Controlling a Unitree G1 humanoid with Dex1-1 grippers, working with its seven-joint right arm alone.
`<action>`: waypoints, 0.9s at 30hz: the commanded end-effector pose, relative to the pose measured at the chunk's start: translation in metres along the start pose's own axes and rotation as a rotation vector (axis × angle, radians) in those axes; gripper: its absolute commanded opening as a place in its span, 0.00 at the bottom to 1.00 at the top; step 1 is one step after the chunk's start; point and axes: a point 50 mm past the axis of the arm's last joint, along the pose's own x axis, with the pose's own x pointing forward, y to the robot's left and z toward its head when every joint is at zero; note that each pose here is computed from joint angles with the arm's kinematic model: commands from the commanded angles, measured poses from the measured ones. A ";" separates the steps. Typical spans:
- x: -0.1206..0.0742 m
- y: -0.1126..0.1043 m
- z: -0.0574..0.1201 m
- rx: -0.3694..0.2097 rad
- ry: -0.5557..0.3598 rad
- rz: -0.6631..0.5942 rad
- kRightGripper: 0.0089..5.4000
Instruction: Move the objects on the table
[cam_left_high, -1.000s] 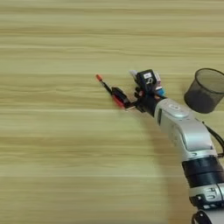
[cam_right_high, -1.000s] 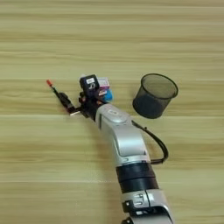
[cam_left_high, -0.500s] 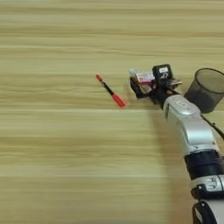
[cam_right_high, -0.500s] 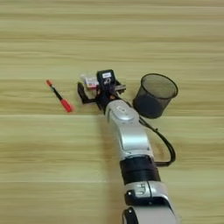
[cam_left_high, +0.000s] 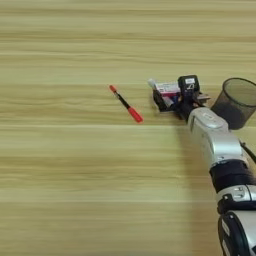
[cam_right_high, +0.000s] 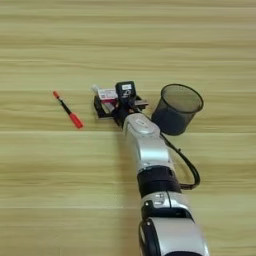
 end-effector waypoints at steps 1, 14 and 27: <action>0.007 -0.005 0.047 -0.034 -0.161 -0.009 1.00; 0.013 -0.009 0.046 -0.028 -0.144 -0.011 1.00; 0.017 -0.007 0.043 -0.014 -0.113 0.005 1.00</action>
